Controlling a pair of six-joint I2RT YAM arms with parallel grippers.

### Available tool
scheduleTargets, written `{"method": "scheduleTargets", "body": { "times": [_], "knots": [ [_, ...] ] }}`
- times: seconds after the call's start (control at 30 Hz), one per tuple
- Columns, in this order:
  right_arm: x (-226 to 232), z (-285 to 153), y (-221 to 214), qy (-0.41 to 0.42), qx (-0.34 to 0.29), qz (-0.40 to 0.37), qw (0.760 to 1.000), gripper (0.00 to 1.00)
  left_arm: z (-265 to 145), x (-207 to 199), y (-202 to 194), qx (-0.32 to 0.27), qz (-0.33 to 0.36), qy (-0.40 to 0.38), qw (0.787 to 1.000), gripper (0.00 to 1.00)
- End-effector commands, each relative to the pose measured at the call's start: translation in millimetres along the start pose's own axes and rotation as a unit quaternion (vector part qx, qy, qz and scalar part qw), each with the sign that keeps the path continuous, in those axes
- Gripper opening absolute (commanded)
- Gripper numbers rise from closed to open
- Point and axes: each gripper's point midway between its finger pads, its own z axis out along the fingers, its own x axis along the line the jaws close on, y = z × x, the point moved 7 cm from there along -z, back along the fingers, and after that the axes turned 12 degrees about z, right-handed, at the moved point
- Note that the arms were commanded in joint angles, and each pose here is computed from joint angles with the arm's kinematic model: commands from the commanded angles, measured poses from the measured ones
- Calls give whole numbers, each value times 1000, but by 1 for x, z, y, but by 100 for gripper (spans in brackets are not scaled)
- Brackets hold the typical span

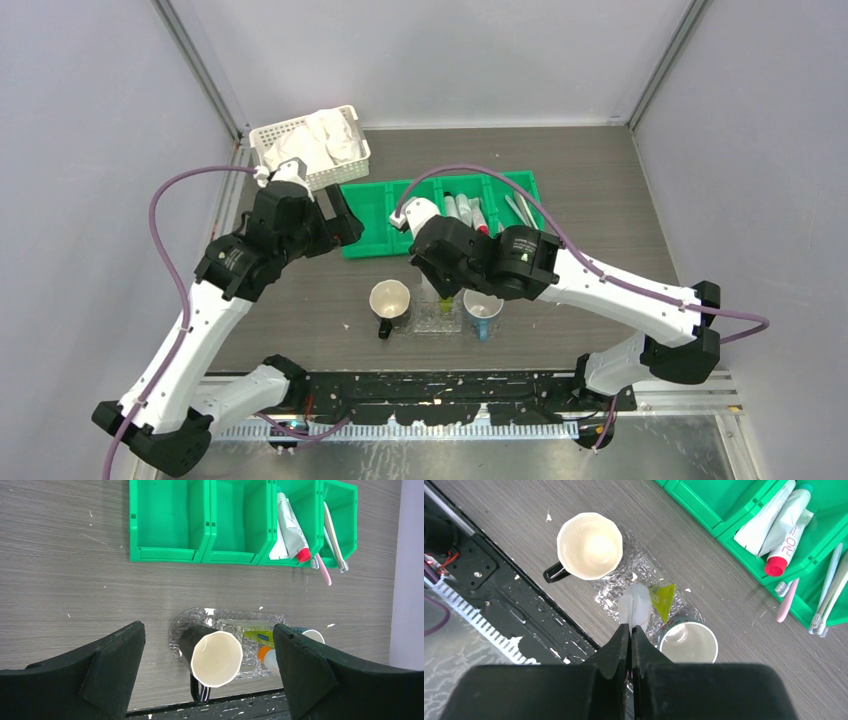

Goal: Prepare toiletry sets of a toothbrush and toothpaste on the tray

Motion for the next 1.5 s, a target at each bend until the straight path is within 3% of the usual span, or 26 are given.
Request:
{"method": "scheduleTargets", "body": {
  "times": [0.0,1.47],
  "knots": [
    [3,4,11,1,-46,1,999,1,-5,3,2,-14,2,4,1000,100],
    [-5,53,-14,-21,-49,0,999,1,3,5,-9,-2,2,5,1000,100]
  ]
}}
